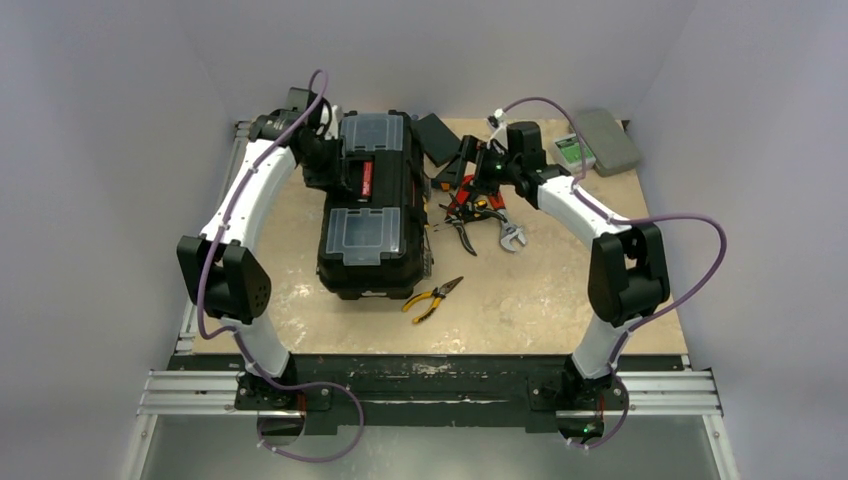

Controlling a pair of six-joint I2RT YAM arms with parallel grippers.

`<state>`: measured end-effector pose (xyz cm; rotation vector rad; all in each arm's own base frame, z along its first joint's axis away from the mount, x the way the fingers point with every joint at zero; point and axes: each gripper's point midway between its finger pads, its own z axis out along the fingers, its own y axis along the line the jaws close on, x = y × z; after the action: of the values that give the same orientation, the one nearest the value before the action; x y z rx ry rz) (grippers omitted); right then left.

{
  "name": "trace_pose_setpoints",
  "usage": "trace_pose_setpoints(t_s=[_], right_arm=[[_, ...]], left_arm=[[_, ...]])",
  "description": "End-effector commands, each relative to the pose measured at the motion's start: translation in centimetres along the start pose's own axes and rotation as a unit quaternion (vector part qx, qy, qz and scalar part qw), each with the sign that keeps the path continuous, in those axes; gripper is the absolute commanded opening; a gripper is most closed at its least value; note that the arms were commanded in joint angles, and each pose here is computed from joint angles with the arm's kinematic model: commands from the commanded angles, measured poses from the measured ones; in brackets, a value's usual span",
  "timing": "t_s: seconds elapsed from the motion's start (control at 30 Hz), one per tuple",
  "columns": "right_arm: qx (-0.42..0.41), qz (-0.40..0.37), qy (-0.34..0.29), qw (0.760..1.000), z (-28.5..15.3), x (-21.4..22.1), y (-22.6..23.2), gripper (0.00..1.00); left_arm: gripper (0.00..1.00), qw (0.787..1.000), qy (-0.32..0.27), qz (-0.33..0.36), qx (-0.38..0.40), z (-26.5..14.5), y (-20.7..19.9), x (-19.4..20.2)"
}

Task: Pack the tool kit
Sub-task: Open the toolbox at the center of the board.

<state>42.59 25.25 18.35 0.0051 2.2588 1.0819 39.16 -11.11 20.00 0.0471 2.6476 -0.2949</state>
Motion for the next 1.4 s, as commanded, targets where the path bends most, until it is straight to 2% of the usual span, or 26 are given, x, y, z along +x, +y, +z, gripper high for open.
trace_pose_setpoints(t_s=[0.0,0.23,0.4,0.47,0.6,0.67,1.03,1.37], right_arm=[[-0.056,-0.025,-0.008,0.998,0.1,-0.6,4.2,0.99],[-0.085,-0.013,0.008,0.996,1.4,-0.1,5.6,0.99],[-0.070,0.006,0.016,0.997,2.6,-0.1,4.8,0.90],[-0.061,0.012,0.019,0.998,3.2,0.0,4.3,0.81],[-0.059,0.027,0.029,0.997,4.2,0.5,3.5,0.45],[-0.060,0.035,0.034,0.997,4.6,0.8,3.2,0.34],[-0.102,0.055,0.060,0.991,5.4,2.1,3.7,0.19],[-0.084,0.080,0.047,0.992,6.2,1.8,2.7,0.04]], left_arm=[[0.17,0.992,0.096,-0.035,0.071,3.5,-0.1,3.6],[0.06,0.980,0.079,-0.073,0.165,2.3,-1.2,2.7],[0.02,0.969,0.068,-0.095,0.219,1.4,-1.9,2.0],[0.01,0.966,0.065,-0.100,0.228,1.2,-1.9,1.8],[0.00,0.959,0.060,-0.105,0.256,0.7,-2.5,1.4],[0.00,0.957,0.057,-0.109,0.264,0.5,-2.5,1.3],[0.00,0.940,0.042,-0.148,0.303,0.0,-1.4,0.3],[0.00,0.933,0.038,-0.167,0.316,0.1,-0.6,-0.1]])
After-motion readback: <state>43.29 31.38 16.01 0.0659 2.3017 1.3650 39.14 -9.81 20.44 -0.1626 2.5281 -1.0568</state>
